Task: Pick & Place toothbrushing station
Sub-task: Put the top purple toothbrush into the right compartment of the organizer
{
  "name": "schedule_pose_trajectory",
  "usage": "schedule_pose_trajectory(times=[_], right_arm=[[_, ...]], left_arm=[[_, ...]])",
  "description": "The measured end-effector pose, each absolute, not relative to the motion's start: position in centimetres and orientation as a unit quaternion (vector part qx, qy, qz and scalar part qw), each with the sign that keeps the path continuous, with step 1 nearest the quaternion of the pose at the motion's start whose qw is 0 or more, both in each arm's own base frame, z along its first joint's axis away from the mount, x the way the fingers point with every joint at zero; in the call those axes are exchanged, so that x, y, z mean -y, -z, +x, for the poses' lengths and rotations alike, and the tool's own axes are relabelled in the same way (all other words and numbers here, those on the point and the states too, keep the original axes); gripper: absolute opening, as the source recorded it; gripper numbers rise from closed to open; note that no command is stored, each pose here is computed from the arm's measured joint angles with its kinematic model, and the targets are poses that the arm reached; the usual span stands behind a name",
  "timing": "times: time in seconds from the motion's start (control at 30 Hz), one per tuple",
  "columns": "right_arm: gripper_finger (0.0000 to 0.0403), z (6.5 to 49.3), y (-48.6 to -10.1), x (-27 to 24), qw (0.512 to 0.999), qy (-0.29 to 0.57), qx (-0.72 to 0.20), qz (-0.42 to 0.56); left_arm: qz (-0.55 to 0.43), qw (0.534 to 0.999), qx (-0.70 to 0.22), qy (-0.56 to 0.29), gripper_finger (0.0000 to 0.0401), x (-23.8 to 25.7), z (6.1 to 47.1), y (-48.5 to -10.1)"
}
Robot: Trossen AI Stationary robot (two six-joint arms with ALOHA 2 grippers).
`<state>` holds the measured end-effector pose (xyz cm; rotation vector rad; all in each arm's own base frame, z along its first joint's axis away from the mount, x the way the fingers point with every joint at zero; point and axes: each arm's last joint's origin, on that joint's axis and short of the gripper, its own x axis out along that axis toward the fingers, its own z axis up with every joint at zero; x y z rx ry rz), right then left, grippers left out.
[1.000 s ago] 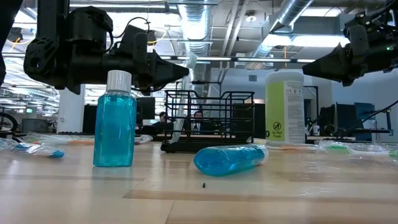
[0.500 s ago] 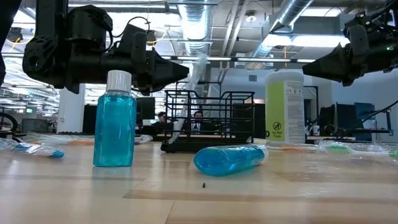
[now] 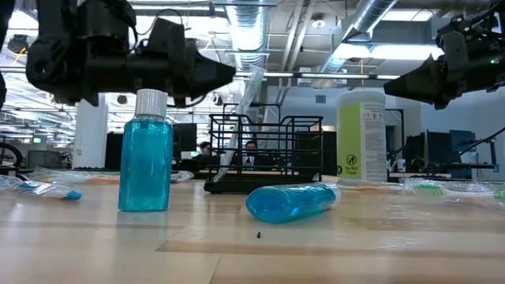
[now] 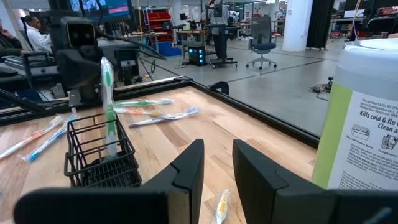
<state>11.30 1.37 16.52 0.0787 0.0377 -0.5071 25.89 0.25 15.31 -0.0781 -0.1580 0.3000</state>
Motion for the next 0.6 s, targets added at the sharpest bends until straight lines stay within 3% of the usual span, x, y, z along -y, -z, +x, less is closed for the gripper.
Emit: schedule_pose_trajectory(times=[0.6], right_arm=[[0.0077,11.3,-16.5,-1.4,0.967,0.251,-0.018,0.039]], left_arm=[[-0.113,0.931,-0.079,-0.337,0.0106,-2.3,20.6,-17.5]])
